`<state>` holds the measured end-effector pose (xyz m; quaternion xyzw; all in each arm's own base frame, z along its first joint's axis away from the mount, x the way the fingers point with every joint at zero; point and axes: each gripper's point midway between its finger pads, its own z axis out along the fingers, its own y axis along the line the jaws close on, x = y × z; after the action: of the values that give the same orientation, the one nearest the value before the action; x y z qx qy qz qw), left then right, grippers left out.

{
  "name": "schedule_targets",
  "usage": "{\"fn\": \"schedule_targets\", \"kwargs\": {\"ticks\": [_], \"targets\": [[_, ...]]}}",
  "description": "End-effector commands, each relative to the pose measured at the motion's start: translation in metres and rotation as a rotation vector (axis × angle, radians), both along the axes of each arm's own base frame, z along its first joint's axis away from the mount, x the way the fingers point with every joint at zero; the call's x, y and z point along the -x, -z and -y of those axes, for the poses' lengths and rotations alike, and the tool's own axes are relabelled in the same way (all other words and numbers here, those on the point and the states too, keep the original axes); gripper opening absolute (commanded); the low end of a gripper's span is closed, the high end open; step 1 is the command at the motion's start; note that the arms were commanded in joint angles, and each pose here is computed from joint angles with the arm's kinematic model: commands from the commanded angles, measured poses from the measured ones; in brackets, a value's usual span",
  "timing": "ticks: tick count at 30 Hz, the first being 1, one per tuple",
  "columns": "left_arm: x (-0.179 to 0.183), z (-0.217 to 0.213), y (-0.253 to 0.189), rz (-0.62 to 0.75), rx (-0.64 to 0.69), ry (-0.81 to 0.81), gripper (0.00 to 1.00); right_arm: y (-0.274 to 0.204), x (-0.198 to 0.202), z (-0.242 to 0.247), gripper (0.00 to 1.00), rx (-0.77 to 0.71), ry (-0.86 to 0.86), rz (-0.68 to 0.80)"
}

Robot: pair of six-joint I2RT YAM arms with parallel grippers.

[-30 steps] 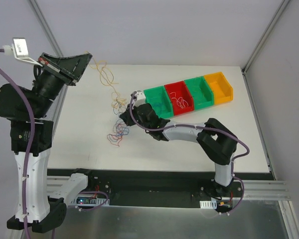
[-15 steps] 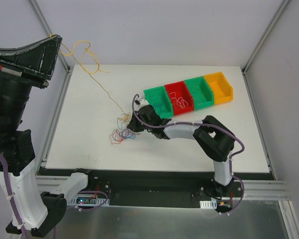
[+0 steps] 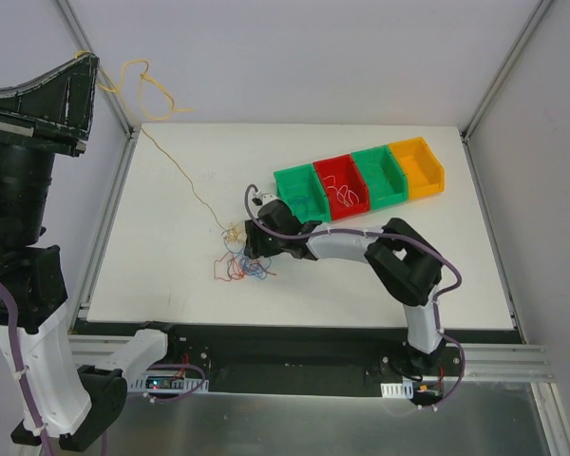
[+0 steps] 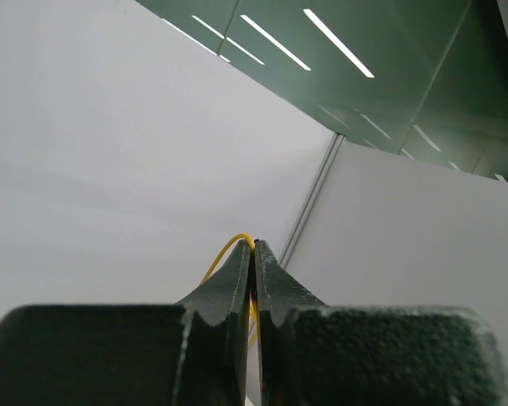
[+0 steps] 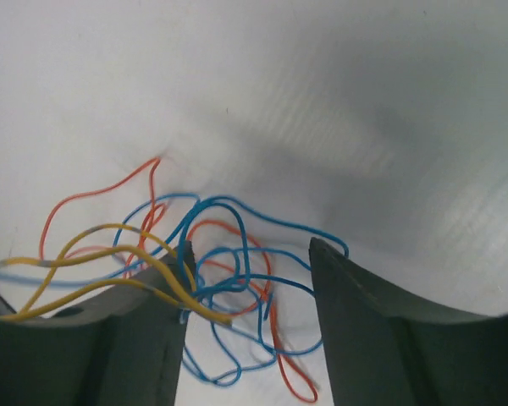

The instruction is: Untangle the cables

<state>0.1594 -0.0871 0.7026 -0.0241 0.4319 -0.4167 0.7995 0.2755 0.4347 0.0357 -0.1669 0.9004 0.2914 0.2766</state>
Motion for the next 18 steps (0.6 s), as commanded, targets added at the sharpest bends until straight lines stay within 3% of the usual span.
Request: {"fn": "schedule_targets", "kwargs": {"ticks": [1,7,12,18], "targets": [[0.005,-0.010,-0.007,0.083,0.008,-0.064,0.00,-0.083,0.011,0.025,0.63,-0.009,-0.087,0.163],[-0.007,-0.010,0.013,0.044,0.025,-0.062,0.00,-0.180,0.045,0.020,0.90,-0.179,-0.284,0.479],[-0.011,-0.011,0.019,0.025,0.040,-0.058,0.00,-0.246,0.063,-0.024,0.96,-0.354,-0.352,0.616],[-0.007,-0.011,0.020,0.025,0.052,-0.048,0.00,-0.319,0.081,-0.072,0.96,-0.540,-0.394,0.714]]}}
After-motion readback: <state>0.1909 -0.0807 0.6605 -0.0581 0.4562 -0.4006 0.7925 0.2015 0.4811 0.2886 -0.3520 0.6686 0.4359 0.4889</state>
